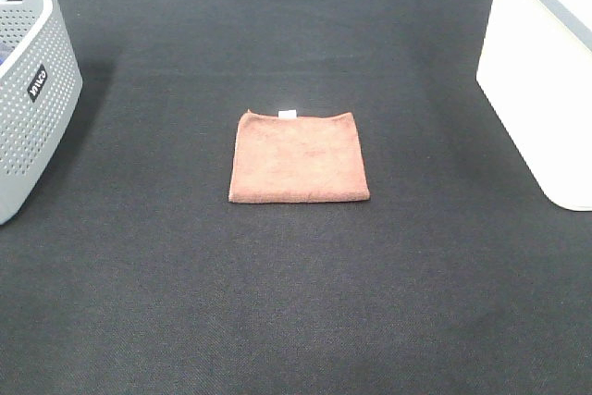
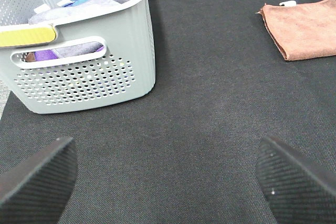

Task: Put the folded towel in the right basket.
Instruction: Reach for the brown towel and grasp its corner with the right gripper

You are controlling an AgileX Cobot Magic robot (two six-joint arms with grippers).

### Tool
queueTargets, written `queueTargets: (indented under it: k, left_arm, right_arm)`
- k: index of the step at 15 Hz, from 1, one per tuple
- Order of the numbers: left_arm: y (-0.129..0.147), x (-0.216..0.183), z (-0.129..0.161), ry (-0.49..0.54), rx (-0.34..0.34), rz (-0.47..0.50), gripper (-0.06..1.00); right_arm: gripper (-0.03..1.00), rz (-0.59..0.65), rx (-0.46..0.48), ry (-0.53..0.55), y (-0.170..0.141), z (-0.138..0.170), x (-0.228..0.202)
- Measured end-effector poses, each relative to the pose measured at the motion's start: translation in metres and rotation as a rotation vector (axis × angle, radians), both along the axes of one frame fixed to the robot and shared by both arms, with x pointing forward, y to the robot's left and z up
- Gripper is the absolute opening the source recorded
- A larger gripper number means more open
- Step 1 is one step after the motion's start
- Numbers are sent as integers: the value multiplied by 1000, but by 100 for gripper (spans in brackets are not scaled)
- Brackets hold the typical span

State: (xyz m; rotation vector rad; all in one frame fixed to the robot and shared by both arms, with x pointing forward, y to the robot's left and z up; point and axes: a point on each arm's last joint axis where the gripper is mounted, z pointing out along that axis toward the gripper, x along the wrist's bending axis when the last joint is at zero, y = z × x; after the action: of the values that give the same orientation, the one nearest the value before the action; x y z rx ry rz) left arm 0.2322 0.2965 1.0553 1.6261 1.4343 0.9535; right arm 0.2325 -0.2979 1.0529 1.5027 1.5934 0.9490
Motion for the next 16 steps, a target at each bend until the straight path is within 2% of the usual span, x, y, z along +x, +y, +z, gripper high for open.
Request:
queueTargets:
  k: [16]
  left_arm:
    - [0,0,0,0,0,0,87]
  right_arm:
    - [77,0,0,0,0,0,0]
